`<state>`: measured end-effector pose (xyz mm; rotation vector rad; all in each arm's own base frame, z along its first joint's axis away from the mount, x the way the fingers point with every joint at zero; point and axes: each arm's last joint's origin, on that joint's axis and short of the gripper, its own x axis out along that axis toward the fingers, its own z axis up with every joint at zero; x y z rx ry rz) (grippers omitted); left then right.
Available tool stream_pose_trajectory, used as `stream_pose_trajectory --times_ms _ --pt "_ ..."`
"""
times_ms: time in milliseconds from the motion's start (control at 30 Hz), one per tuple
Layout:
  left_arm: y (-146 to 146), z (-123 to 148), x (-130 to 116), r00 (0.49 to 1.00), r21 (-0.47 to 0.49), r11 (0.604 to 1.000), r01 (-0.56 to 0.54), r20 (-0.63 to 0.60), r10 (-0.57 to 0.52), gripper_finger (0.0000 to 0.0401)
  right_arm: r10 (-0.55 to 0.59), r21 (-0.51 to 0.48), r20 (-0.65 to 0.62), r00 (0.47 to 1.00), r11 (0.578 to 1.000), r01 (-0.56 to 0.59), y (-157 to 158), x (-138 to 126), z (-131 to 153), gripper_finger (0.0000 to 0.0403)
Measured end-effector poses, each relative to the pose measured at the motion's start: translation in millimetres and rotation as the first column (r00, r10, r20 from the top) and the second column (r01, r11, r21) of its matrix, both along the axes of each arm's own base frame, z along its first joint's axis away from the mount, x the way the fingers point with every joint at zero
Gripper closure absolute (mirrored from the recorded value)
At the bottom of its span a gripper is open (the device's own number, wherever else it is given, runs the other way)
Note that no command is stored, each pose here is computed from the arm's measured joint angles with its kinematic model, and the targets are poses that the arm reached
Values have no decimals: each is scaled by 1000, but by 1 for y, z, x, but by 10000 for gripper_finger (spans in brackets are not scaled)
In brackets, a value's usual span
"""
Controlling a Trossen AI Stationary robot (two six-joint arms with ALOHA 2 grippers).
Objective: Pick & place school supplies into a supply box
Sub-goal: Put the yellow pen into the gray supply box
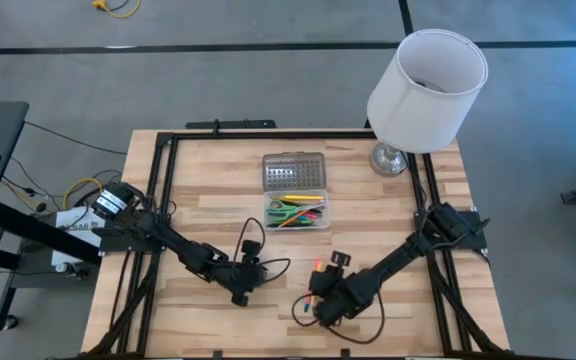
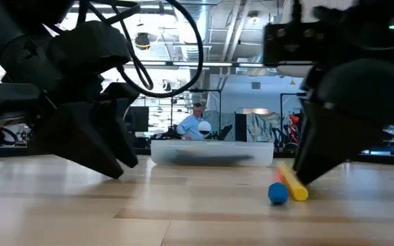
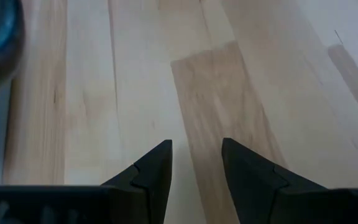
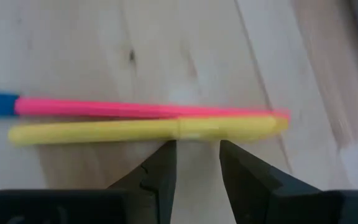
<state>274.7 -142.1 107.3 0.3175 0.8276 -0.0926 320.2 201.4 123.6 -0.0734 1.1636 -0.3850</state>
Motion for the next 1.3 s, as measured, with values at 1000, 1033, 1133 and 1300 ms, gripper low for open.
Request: stream_pose_trajectory --times_ms 1000,1033,1133,1300 --pt "-12 20 -29 996 -24 999 -31 -80 28 263 52 31 145 988 998 -57 -23 37 5 285" --pt "-12 20 -29 996 -24 999 -31 -80 29 263 52 45 159 986 997 -60 -22 38 5 285" --pt "-12 20 -29 996 -22 999 -32 -78 30 263 47 86 184 982 994 -63 -23 42 6 285" --pt "-12 20 -29 997 -22 999 -32 -78 30 263 9 124 206 979 992 -35 -26 46 7 285"
